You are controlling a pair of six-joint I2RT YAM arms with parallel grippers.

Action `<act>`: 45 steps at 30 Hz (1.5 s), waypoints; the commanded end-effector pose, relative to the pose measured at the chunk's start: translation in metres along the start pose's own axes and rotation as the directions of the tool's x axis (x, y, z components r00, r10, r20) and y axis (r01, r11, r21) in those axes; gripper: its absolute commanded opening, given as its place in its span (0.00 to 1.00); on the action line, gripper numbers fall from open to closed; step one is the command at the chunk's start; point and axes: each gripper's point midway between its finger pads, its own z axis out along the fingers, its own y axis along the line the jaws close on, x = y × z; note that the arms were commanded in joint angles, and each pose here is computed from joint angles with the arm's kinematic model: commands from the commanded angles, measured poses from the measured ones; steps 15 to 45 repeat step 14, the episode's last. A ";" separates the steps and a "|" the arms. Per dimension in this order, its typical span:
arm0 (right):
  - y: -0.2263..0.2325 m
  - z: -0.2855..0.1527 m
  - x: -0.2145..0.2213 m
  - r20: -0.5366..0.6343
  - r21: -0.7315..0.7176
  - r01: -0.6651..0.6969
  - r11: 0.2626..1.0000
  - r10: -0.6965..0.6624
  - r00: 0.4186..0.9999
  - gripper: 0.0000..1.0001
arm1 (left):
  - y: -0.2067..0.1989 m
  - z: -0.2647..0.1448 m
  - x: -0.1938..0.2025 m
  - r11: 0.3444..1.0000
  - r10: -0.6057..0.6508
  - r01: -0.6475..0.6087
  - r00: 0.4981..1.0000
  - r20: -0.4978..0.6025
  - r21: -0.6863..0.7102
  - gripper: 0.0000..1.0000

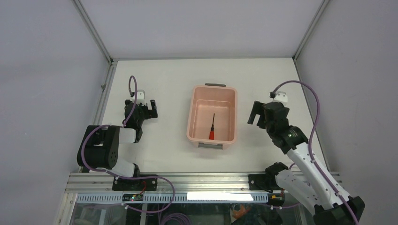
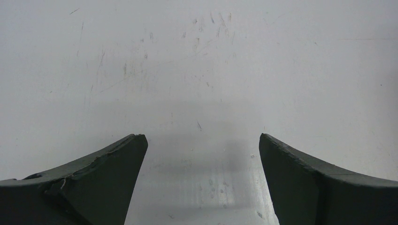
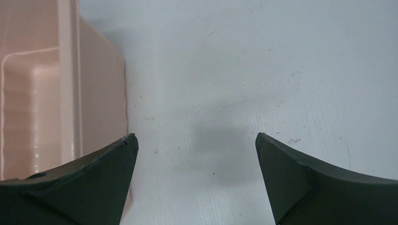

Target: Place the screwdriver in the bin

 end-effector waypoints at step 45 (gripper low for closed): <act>0.013 0.019 0.027 0.140 -0.171 -0.159 0.972 0.184 0.973 0.99 | -0.006 0.006 -0.030 1.000 -0.026 0.025 0.995 0.097 0.013 0.99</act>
